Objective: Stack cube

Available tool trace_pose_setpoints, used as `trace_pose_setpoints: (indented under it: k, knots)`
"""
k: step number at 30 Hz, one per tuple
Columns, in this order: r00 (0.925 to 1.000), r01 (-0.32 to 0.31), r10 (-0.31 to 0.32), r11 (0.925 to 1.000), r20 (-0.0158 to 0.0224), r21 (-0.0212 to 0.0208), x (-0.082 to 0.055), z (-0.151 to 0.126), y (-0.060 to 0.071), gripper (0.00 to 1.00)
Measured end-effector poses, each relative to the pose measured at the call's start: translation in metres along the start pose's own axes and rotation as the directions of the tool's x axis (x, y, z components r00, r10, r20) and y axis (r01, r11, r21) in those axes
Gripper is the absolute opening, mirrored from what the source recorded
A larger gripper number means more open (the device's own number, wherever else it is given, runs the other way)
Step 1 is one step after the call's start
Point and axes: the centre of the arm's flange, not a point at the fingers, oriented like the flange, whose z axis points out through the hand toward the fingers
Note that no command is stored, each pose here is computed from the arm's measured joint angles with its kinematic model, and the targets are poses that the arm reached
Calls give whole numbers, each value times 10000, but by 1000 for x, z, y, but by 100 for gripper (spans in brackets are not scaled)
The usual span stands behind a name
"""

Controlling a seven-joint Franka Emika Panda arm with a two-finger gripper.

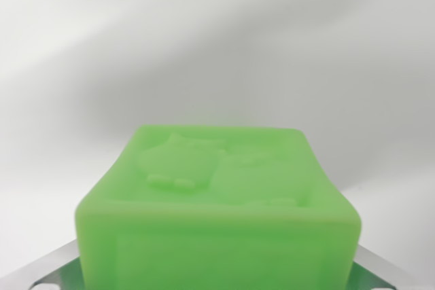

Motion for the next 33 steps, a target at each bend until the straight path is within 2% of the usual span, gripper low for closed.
trace_pose_setpoints:
  k: [7, 13, 16, 27, 33]
  knots:
    - [10000, 3, -3, 10000, -8, 15, 0, -15, -1, 0]
    - [10000, 6, -6, 10000, -18, 10, 0, -31, 0, 0]
    - [10000, 9, -9, 10000, -21, 23, 0, -38, 0, 0]
    - [10000, 2, -2, 10000, -22, 26, 0, -69, -1, 0]
    - [10000, -5, 5, 10000, -20, 42, 0, -90, -1, 0]
